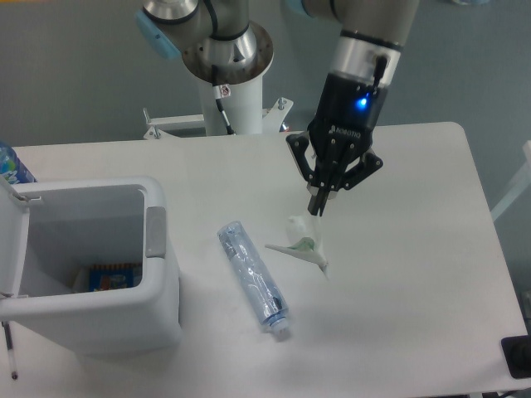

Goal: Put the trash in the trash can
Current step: 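Lift the white paper scrap off the table, then carry the paper scrap over the white bin and open the gripper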

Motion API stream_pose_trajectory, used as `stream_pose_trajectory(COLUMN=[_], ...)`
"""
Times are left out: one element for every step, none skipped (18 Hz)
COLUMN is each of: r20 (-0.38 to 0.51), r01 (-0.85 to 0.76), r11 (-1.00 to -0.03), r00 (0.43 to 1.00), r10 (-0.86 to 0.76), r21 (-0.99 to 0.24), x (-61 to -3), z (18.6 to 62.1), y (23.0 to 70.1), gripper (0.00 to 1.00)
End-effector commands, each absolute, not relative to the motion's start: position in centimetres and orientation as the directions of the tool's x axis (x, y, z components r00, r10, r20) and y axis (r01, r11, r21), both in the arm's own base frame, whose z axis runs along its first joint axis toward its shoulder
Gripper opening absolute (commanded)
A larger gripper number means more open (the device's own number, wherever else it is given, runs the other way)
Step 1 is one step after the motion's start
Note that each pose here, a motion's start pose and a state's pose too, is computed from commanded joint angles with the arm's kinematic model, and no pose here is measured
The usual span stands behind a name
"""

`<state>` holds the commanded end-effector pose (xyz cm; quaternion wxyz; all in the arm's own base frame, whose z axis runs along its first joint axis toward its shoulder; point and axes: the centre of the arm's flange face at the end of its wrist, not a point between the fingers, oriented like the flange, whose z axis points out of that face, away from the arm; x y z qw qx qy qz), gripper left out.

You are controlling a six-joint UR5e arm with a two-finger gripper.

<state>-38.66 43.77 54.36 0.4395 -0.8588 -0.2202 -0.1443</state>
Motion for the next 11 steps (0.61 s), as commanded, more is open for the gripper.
stream_pose_trajectory(r20=[0.455,0.47,0.488,0.507,0.518,0.527,0.532,0.539,0.546,0.559,0.567], r01=[0.505,0.505,0.51,0.521,0.53,0.536,0.534,0.535,0.536,0.543,0.545], r11=[-0.509,-0.502,-0.497,-0.493,-0.492,-0.492,-0.496,-0.502,-0.506,-0.511,-0.518], r00=[0.86,0.858,0.853,0.844,0.838,0.832,0.831,0.828,0.825,0.817,0.813], r10=[0.23,0.206,0.185,0.175,0.174,0.172,0.162,0.152,0.144,0.141,0.135], r21=[-0.697,-0.702,-0.702,-0.697,-0.691,-0.686,-0.685,-0.68,-0.676,-0.666,-0.659], x=[-38.0,-37.2,-36.5,-36.0,-35.5,-34.8,-33.9,-33.0,-32.3,-31.6,-31.1], z=[55.0,55.7,56.2,56.6,56.9,57.4,57.8,58.1,58.5,58.5,58.4], y=[44.1,44.5,45.1,45.5,45.8,46.2,46.8,47.5,48.1,48.7,49.2], gripper=[0.0,0.0,0.0,0.0,0.0,0.0,0.0,0.0,0.0,0.0,0.0])
